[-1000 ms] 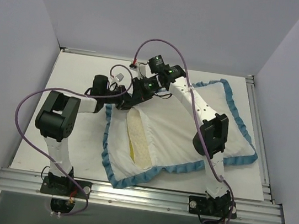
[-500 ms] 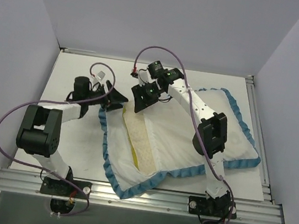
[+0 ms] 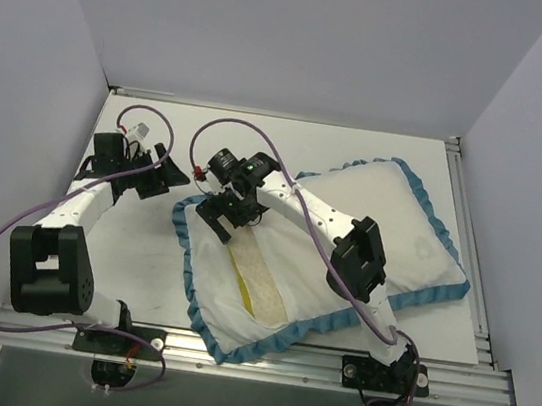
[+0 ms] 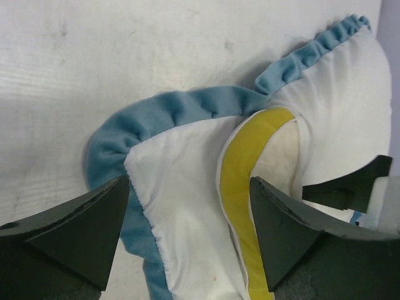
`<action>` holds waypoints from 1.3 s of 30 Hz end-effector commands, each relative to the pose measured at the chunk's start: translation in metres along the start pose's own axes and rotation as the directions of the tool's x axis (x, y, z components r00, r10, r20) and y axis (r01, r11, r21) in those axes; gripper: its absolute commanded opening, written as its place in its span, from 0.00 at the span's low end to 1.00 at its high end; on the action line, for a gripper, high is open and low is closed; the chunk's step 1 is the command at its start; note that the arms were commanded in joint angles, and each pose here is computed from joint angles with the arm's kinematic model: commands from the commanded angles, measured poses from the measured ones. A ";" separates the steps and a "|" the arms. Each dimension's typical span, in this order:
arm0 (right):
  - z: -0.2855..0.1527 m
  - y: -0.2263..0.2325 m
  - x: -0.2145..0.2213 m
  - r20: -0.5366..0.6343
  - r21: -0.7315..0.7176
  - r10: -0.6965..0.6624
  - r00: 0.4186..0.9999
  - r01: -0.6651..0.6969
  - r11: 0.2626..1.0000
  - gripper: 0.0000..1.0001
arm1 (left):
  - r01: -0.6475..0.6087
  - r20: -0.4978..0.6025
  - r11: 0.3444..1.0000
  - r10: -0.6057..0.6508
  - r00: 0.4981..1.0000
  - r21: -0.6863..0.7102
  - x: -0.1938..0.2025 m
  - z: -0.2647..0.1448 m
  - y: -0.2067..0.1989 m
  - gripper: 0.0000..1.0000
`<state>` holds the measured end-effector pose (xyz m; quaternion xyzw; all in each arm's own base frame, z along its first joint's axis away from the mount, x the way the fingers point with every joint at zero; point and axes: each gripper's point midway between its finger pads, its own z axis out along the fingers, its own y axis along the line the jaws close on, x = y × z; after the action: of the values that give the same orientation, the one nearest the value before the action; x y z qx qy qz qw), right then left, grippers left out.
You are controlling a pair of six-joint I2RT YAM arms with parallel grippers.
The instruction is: Put the pillow into the pillowcase
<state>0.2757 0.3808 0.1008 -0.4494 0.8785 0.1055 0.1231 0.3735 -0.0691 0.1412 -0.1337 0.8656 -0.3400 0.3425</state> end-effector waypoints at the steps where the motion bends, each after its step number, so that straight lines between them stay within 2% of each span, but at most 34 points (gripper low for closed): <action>1: 0.007 -0.012 0.017 -0.061 0.163 0.024 0.998 -0.014 0.987 1.00 | -0.017 0.024 0.995 0.020 1.000 -0.094 0.005 -0.011 0.013 0.86; 5: 0.054 -0.042 0.028 -0.140 0.251 0.048 0.989 -0.011 0.968 1.00 | -0.018 0.052 0.991 0.025 0.998 -0.130 0.005 -0.020 0.017 0.87; 7: 0.074 -0.041 0.037 -0.189 0.217 0.044 0.981 -0.003 0.976 0.96 | -0.025 0.064 0.989 0.034 0.997 -0.144 0.005 -0.025 0.018 0.87; 10: 0.075 -0.038 0.035 -0.185 0.155 0.056 0.981 -0.027 0.988 0.54 | -0.034 0.054 0.986 0.043 0.998 -0.165 0.011 -0.030 0.022 0.86; 11: 0.068 -0.029 0.029 -0.162 0.086 0.064 0.985 -0.050 0.995 0.17 | -0.037 0.041 0.984 0.044 0.998 -0.173 0.014 -0.032 0.023 0.85; 12: 0.058 -0.028 0.023 -0.138 0.046 0.077 0.987 -0.071 0.996 0.00 | -0.052 0.037 0.984 0.059 0.998 -0.171 0.015 -0.033 0.023 0.84; 14: 0.014 -0.026 0.000 -0.028 -0.069 0.119 0.992 -0.121 0.990 0.00 | -0.069 0.023 0.988 0.073 0.997 -0.140 0.020 -0.036 0.016 0.81; 15: -0.022 -0.011 -0.018 0.068 -0.209 0.151 0.986 -0.134 0.969 0.00 | -0.074 0.011 0.989 0.076 0.997 -0.124 0.025 -0.035 0.014 0.80; 16: -0.040 -0.007 -0.027 0.115 -0.282 0.193 0.975 -0.154 0.947 0.00 | -0.092 -0.002 0.991 0.092 0.996 -0.099 0.030 -0.033 0.007 0.79; 17: -0.056 -0.017 -0.036 0.150 -0.344 0.294 0.944 -0.229 0.911 0.00 | -0.104 -0.013 0.992 0.104 0.995 -0.069 0.034 -0.031 -0.001 0.79; 18: -0.080 -0.008 -0.050 0.230 -0.444 0.316 0.920 -0.190 0.876 0.00 | -0.110 -0.028 0.993 0.108 0.994 -0.048 0.041 -0.027 -0.006 0.79; 21: -0.102 -0.018 -0.062 0.288 -0.512 0.389 0.875 -0.202 0.835 0.00 | -0.110 -0.062 0.992 0.113 0.992 0.054 0.063 -0.010 -0.035 0.79; 25: -0.109 -0.022 -0.059 0.242 -0.604 0.465 0.852 -0.243 0.759 0.00 | -0.123 -0.057 0.979 0.133 0.989 0.161 0.074 0.015 -0.069 0.79; 26: -0.112 -0.022 -0.061 0.251 -0.617 0.469 0.847 -0.234 0.752 0.00 | -0.129 -0.014 0.969 0.134 0.991 0.209 0.066 0.022 -0.085 0.80; 28: -0.120 -0.023 -0.062 0.241 -0.651 0.501 0.831 -0.245 0.718 0.00 | -0.111 -0.036 0.966 0.123 0.992 0.233 0.074 0.039 -0.094 0.82; 29: -0.122 -0.021 -0.061 0.220 -0.680 0.513 0.830 -0.246 0.690 0.00 | -0.120 -0.005 0.957 0.126 0.992 0.264 0.066 0.045 -0.105 0.82; 31: -0.133 -0.023 -0.067 0.214 -0.721 0.554 0.805 -0.252 0.645 0.00 | -0.066 -0.042 0.959 0.081 0.996 0.274 0.072 0.060 -0.109 0.83; 32: -0.136 -0.019 -0.066 0.189 -0.754 0.564 0.804 -0.249 0.608 0.00 | -0.059 -0.018 0.946 0.068 0.998 0.318 0.066 0.064 -0.121 0.83; 33: -0.144 -0.021 -0.073 0.220 -0.769 0.568 0.793 -0.217 0.601 0.00 | -0.045 -0.019 0.939 0.055 0.998 0.340 0.067 0.068 -0.124 0.83; 34: -0.149 -0.022 -0.076 0.180 -0.792 0.610 0.772 -0.254 0.555 0.00 | -0.046 -0.008 0.921 0.053 0.999 0.386 0.067 0.076 -0.132 0.84; 35: -0.157 -0.023 -0.084 0.213 -0.808 0.612 0.762 -0.215 0.549 0.00 | -0.004 -0.027 0.912 0.017 0.999 0.410 0.070 0.079 -0.138 0.84; 37: -0.169 -0.020 -0.087 0.191 -0.843 0.636 0.747 -0.207 0.497 0.00 | 0.043 -0.076 0.911 -0.013 0.997 0.409 0.084 0.097 -0.136 0.84; 39: -0.183 -0.020 -0.097 0.177 -0.880 0.678 0.713 -0.194 0.434 0.00 | 0.055 -0.071 0.907 -0.027 0.997 0.417 0.086 0.109 -0.139 0.83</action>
<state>0.3504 0.3758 0.1984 -0.1258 0.8388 0.5207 0.0976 0.3628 -0.2329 0.0937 -0.0832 0.8333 -0.4656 0.2863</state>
